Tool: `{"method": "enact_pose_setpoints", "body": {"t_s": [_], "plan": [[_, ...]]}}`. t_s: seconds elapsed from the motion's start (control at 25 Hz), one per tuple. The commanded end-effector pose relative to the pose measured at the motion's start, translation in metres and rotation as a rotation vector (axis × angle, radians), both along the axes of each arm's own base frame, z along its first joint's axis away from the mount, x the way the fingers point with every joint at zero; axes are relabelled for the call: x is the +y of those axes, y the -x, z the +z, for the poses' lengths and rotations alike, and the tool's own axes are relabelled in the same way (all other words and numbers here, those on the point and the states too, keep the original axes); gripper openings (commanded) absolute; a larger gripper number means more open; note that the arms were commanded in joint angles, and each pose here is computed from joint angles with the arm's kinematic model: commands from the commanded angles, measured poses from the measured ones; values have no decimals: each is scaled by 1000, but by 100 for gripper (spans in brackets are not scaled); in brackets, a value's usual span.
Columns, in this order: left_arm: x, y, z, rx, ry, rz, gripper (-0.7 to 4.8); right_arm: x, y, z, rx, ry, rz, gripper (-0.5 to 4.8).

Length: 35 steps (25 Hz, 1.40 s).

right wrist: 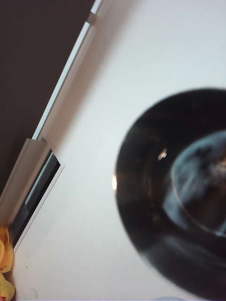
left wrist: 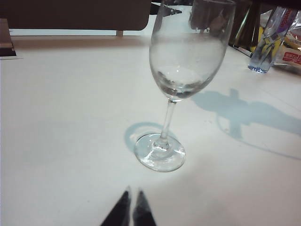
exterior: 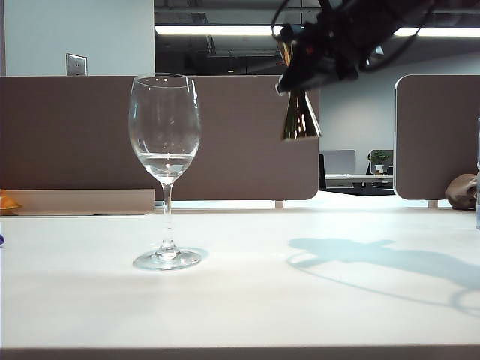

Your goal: Pick up the jigger and pour the water inside into the glass.

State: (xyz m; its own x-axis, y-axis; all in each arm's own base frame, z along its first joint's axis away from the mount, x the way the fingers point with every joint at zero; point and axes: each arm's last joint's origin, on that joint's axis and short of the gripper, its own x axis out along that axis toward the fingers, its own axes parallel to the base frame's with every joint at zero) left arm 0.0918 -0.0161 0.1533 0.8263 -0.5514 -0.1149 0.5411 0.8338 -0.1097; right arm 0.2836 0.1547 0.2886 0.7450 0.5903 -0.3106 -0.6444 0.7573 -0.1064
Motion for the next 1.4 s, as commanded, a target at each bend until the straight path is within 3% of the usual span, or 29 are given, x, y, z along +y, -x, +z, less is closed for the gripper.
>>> {"method": "enact_pose_setpoints", "body": {"t_s": [0.04,0.36,0.88,1.4], "plan": [[0,0,0,0,-1,3,22,1,-2,22,-55,35,18,-1],[0,0,0,0,-1,3,22,8,1,44,-62,72,32,-1],[0,0,0,0,-1,3,22,74,21,28,-61,157,189,-1],[0,0,0,0,-1,3,22,91,14,21,-28,198,189,-1]]}}
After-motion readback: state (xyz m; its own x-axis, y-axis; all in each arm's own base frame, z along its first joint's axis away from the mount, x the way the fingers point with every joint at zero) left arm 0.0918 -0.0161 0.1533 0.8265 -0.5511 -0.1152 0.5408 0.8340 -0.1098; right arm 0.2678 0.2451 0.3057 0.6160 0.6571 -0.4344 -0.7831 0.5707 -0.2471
